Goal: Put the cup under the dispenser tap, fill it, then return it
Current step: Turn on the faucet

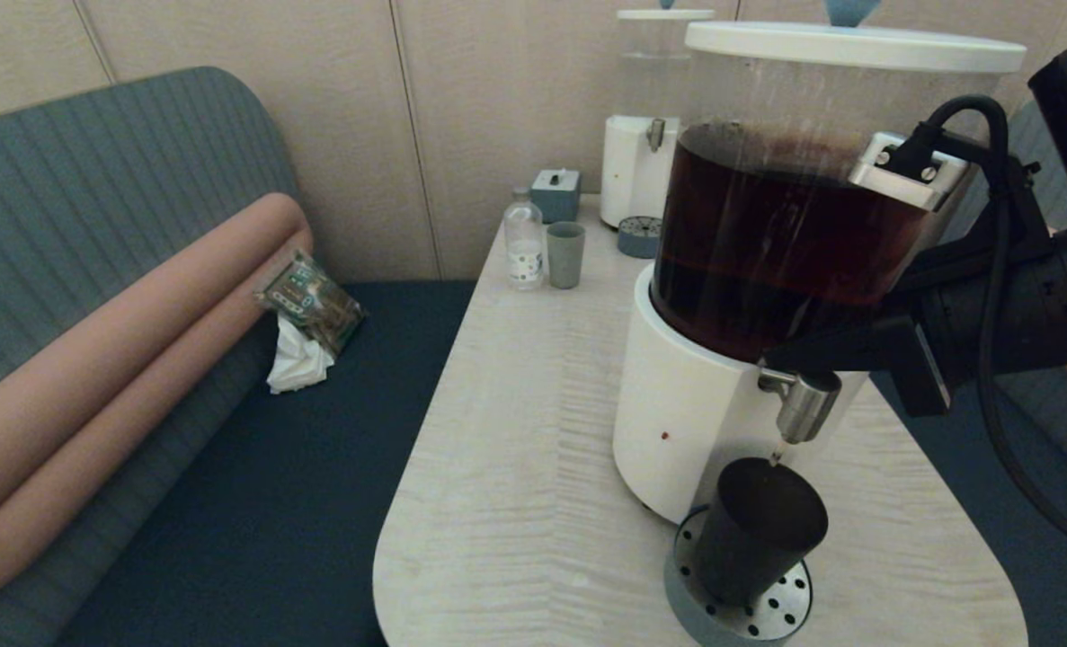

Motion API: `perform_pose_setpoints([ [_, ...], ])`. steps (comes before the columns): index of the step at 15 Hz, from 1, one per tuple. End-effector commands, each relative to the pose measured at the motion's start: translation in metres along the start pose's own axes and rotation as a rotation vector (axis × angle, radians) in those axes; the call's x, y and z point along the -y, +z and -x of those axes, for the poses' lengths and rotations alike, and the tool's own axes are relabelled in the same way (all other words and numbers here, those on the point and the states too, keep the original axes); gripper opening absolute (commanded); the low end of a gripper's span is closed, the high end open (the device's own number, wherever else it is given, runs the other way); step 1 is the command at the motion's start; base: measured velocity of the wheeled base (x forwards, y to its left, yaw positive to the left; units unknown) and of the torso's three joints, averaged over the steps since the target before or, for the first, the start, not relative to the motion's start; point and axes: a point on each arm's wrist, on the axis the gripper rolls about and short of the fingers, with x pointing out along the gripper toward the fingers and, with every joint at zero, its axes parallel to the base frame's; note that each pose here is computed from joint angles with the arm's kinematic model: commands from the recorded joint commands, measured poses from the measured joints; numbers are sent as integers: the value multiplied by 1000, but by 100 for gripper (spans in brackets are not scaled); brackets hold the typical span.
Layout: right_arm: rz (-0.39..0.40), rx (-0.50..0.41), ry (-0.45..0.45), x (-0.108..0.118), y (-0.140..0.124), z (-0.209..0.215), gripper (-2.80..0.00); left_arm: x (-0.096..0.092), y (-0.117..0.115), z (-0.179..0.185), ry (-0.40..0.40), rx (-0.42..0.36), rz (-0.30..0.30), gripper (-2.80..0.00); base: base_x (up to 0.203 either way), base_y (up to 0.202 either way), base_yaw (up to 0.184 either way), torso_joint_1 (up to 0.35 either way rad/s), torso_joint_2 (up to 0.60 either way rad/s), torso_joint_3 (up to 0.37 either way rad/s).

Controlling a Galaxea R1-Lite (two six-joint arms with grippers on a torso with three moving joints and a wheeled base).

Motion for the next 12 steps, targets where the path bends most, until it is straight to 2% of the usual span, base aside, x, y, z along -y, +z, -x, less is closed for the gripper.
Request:
perform_pose_setpoints([
  [1, -5, 7, -9, 2, -1, 2, -280, 0, 0, 0, 0, -1, 0, -280, 0, 0, 0, 0, 0, 0],
  [4, -14, 22, -32, 7, -4, 4, -280, 0, 0, 0, 1, -1, 0, -280, 0, 0, 0, 0, 0, 0],
  [12, -11, 33, -35, 2, -10, 16, -280, 0, 0, 0, 0, -1, 0, -280, 0, 0, 0, 0, 0, 0],
])
